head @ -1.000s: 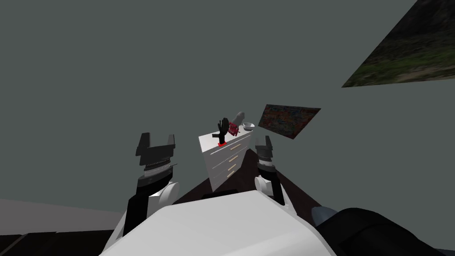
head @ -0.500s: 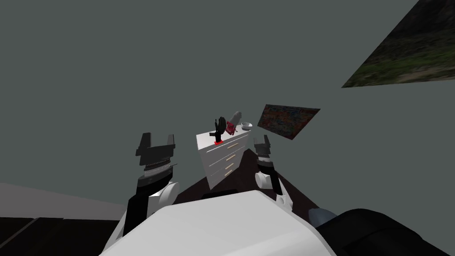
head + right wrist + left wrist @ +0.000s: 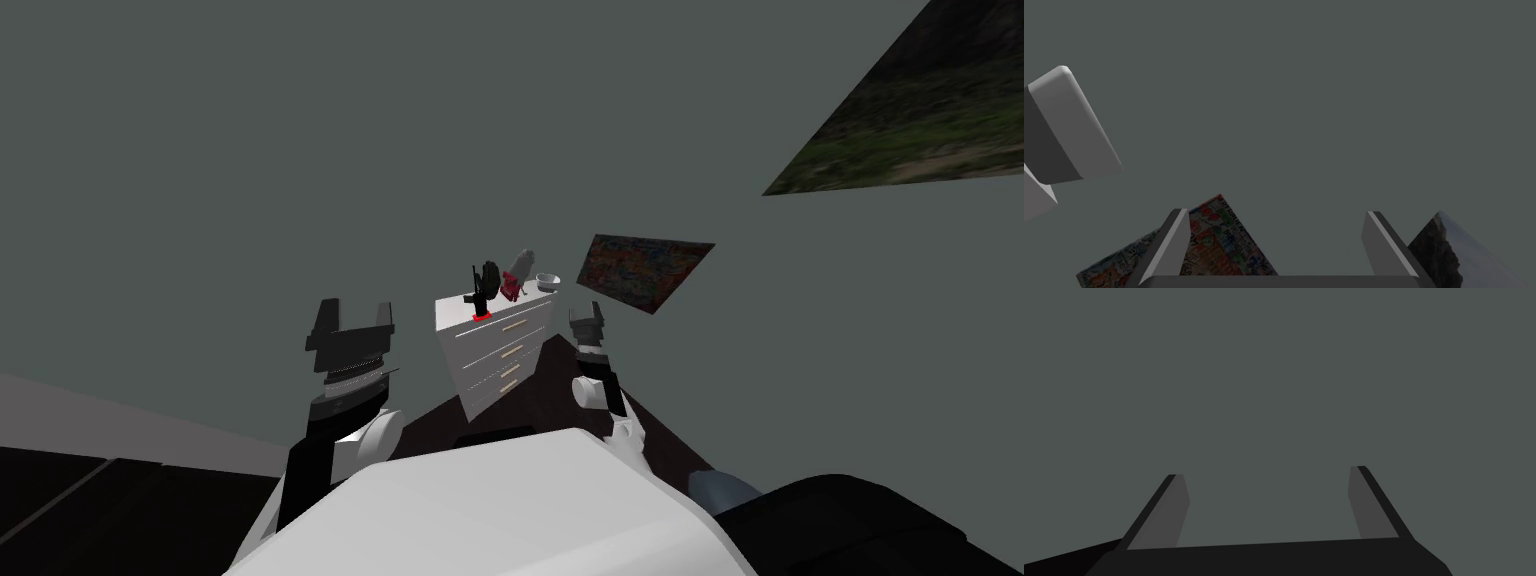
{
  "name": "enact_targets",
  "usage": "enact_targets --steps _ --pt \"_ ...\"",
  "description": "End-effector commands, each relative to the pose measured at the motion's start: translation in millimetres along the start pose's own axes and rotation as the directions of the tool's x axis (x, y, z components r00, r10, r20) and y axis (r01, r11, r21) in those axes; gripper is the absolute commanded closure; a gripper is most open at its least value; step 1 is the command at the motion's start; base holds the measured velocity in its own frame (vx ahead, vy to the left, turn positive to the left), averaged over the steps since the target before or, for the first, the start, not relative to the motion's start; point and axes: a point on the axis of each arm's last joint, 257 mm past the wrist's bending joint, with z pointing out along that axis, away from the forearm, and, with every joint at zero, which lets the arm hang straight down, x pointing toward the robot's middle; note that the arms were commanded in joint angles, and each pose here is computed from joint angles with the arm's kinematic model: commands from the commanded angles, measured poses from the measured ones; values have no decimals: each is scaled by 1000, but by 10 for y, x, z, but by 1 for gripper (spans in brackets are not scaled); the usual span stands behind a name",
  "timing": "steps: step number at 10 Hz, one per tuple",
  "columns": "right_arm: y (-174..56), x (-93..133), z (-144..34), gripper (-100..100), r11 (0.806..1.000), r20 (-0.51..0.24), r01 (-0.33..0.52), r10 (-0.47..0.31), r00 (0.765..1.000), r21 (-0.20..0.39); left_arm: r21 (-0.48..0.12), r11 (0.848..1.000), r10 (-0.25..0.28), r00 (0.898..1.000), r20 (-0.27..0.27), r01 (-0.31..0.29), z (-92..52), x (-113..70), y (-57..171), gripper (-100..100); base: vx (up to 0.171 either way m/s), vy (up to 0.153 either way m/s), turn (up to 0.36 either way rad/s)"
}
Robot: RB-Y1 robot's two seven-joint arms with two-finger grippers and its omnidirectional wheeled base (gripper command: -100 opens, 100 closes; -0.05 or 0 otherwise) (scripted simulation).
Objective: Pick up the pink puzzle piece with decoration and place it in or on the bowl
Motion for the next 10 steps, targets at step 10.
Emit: enact_targets --steps 10 --pt "-872 -459 521 -100 888 189 -456 438 879 62 0 1000 0 1000 0 0 0 0 0 0 -61 -112 40"
